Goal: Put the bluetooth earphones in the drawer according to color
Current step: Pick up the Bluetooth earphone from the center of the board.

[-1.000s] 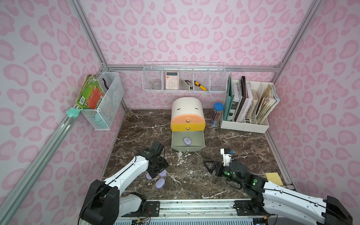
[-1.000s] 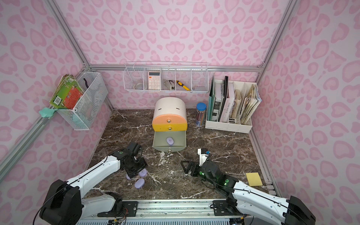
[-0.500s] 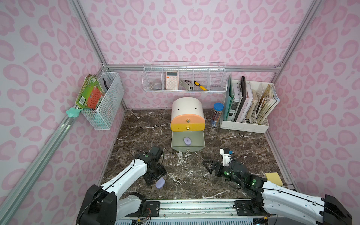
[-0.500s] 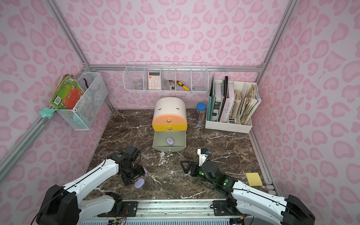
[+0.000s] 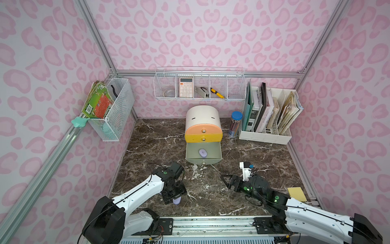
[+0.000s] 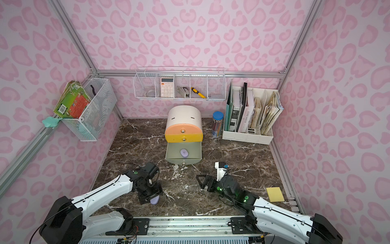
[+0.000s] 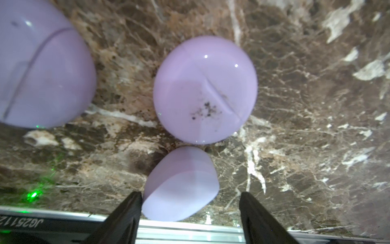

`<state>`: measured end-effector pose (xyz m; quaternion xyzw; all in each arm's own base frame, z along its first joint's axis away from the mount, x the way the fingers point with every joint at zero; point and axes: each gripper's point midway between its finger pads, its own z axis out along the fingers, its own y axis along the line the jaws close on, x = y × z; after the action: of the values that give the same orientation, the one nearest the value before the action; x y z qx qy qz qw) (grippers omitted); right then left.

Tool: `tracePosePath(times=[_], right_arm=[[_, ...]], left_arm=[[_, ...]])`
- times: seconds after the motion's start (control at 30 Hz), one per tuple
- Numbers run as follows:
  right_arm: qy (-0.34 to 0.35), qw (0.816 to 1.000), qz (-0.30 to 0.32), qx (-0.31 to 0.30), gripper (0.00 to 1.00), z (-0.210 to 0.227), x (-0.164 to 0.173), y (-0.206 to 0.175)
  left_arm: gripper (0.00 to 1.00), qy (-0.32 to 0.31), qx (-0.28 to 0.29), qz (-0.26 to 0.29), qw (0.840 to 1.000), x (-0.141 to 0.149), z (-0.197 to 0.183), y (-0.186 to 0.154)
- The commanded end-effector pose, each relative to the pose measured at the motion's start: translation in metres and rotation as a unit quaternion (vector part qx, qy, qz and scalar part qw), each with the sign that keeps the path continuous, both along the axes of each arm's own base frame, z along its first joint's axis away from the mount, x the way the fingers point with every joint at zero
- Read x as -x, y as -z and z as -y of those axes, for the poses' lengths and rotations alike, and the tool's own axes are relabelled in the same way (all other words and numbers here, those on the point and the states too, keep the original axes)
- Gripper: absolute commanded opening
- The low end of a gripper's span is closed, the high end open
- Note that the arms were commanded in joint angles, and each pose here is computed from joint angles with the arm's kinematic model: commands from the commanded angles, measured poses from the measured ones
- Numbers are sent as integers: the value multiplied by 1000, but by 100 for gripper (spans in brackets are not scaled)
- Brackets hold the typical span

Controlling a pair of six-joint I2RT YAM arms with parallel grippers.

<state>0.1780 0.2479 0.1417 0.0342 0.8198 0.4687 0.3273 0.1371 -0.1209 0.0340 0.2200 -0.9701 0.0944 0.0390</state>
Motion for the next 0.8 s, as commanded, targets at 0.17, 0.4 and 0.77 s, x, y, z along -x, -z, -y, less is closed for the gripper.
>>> tracePosePath(times=[0.17,0.4,0.77], right_arm=[[4,1000,5,-13,99,0,-1,-6],[6,1000,5,-14,99,2,0,-6],[9,1000,5,-15,99,4,0,-6]], left_arm=[[66,-2,-12,-3,1000,0,2,8],[57,8,-28,-9,1000,-4,2,13],[31,43,-56,-23,997,-8,11,17]])
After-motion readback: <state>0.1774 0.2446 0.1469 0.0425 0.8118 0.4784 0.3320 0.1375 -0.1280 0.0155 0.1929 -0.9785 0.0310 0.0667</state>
